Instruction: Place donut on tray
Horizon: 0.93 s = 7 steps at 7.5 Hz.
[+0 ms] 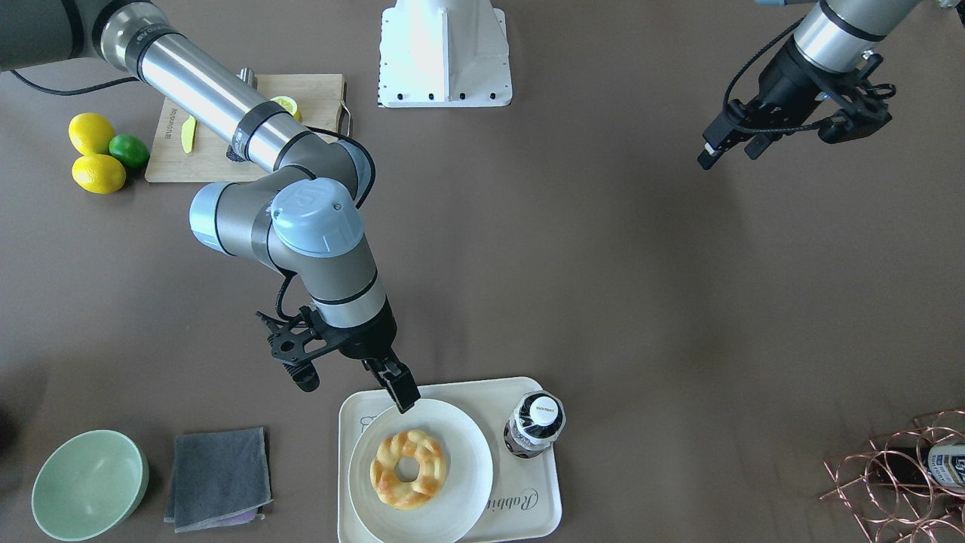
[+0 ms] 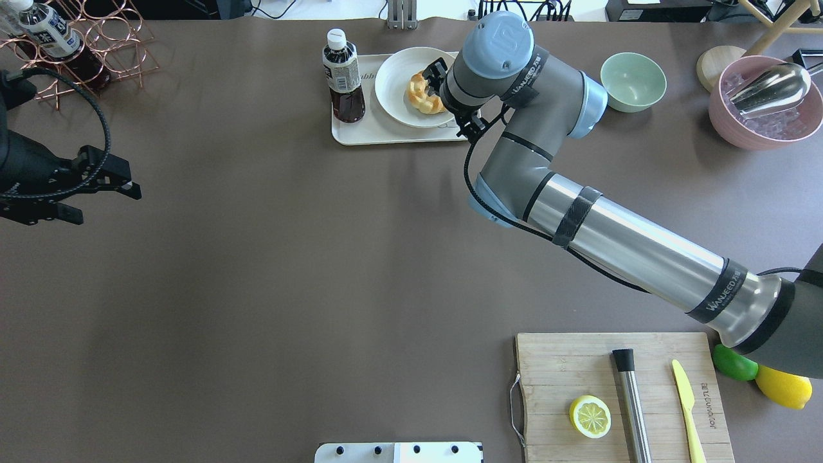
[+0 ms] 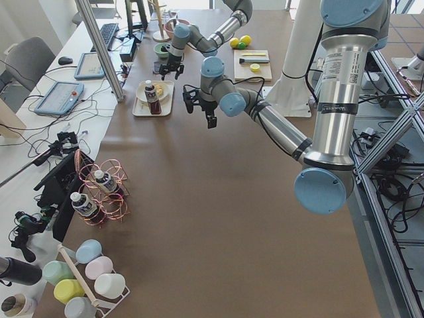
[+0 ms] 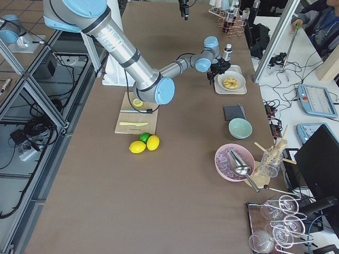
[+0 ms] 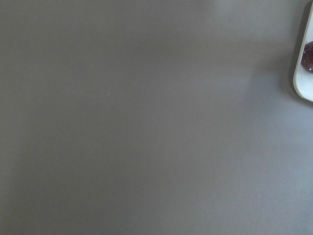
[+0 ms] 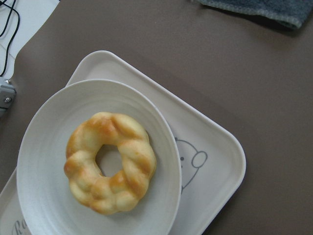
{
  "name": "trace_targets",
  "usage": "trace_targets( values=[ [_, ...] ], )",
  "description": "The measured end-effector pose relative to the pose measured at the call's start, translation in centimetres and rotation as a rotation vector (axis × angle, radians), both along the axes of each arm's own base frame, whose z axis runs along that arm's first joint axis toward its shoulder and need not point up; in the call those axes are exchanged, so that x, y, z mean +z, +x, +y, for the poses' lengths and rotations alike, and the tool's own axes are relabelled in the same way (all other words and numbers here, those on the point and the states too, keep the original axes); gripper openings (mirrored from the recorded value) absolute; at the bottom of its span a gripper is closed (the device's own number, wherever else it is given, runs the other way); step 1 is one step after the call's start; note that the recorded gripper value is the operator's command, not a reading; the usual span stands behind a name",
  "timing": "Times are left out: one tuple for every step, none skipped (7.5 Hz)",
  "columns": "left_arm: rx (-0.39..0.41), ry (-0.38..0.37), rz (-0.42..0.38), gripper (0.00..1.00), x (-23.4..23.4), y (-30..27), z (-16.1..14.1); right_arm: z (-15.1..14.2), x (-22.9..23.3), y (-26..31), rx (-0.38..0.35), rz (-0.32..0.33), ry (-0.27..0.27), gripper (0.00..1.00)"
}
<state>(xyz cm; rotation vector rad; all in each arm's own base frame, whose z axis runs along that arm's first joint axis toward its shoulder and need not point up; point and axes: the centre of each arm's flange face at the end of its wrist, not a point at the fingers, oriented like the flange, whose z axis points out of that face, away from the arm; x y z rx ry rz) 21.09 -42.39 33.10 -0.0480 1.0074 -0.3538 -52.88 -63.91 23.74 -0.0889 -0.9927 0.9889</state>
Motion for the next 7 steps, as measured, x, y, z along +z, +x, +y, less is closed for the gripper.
trace_targets(
  values=[
    [0.040, 0.063, -0.031, 0.97, 1.8, -1.9, 0.0, -0.1, 0.0, 2.2, -0.086, 0.042, 0.030, 1.00],
    [0.087, 0.121, -0.052, 0.97, 3.4, -3.4, 0.0, -0.5, 1.0, 4.9, -0.178, 0.069, 0.066, 1.00],
    [0.131, 0.175, -0.074, 0.97, 5.0, -5.0, 0.2, -1.2, 2.7, 8.3, -0.275, 0.080, 0.112, 1.00],
    [0.170, 0.225, -0.098, 0.97, 6.5, -6.4, 0.4, -2.1, 4.8, 11.7, -0.360, 0.085, 0.162, 1.00],
    [0.212, 0.268, -0.118, 0.97, 7.7, -7.2, 0.6, -2.8, 7.5, 15.2, -0.426, 0.096, 0.208, 1.00],
    [0.247, 0.296, -0.127, 0.97, 8.7, -7.5, 0.6, -3.4, 10.5, 18.6, -0.486, 0.110, 0.253, 1.00],
    [0.268, 0.309, -0.134, 0.97, 9.4, -7.7, 0.6, -4.0, 13.3, 22.3, -0.537, 0.115, 0.295, 1.00]
  ],
)
